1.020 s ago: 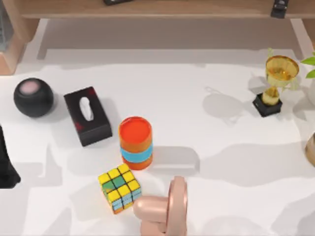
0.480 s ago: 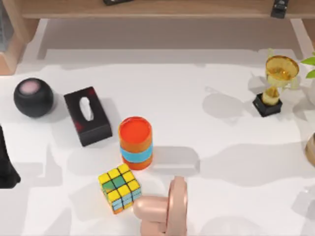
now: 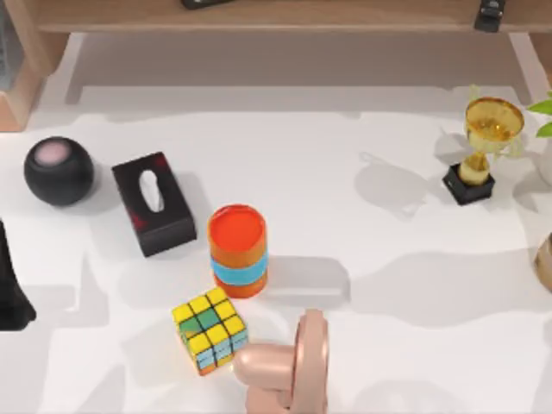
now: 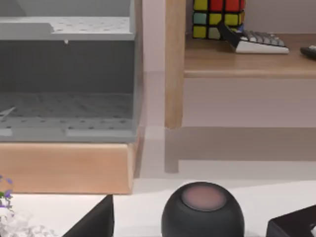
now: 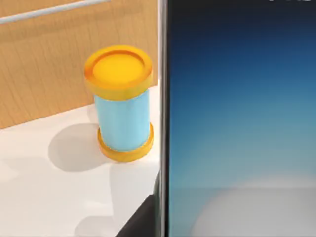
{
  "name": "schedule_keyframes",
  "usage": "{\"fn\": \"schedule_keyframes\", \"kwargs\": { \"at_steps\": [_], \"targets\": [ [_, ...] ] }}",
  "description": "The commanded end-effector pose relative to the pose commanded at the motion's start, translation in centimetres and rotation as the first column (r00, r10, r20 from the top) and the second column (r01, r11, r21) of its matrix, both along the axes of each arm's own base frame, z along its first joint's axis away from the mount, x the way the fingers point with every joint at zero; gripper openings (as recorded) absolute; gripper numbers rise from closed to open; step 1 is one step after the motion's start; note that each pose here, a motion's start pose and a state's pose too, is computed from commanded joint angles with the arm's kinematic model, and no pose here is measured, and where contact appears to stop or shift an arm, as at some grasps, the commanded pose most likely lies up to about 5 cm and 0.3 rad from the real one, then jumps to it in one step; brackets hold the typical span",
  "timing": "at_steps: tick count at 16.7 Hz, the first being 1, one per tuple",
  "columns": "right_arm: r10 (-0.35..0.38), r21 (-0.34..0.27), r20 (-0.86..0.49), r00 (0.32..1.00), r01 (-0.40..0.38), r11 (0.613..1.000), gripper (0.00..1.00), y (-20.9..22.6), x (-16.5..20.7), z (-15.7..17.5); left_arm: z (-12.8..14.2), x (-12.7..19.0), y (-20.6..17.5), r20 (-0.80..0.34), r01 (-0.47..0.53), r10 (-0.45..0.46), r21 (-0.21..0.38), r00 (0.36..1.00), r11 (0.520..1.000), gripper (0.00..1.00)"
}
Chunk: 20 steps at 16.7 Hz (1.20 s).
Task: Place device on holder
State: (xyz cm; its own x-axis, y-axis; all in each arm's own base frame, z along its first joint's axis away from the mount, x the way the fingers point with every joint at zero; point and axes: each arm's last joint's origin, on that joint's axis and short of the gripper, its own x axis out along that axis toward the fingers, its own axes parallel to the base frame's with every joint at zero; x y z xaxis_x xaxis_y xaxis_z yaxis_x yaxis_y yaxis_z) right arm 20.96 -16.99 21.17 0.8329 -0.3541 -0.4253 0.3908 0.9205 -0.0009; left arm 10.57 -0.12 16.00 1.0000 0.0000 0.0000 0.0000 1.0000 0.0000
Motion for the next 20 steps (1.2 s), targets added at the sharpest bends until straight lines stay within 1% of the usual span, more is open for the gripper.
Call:
{"fn": "schedule_keyframes", "kwargs": {
  "at_steps": [1, 14, 15, 20],
  "targets": [
    [0.000, 0.000, 0.000, 1.000, 0.000, 1.000, 0.00, 0.00, 0.00, 0.00, 0.00, 0.00, 0.00, 0.000, 0.000, 0.000, 0.000, 1.000, 1.000, 1.00],
    [0.000, 0.000, 0.000, 1.000, 0.000, 1.000, 0.98, 0.00, 0.00, 0.00, 0.00, 0.00, 0.00, 0.000, 0.000, 0.000, 0.000, 1.000, 1.000, 1.00],
    [0.000, 0.000, 0.000, 1.000, 0.000, 1.000, 1.00, 0.00, 0.00, 0.00, 0.00, 0.00, 0.00, 0.000, 0.000, 0.000, 0.000, 1.000, 1.000, 1.00],
    [0.000, 0.000, 0.000, 1.000, 0.000, 1.000, 1.00, 0.00, 0.00, 0.00, 0.00, 0.00, 0.00, 0.000, 0.000, 0.000, 0.000, 1.000, 1.000, 1.00]
  ]
}}
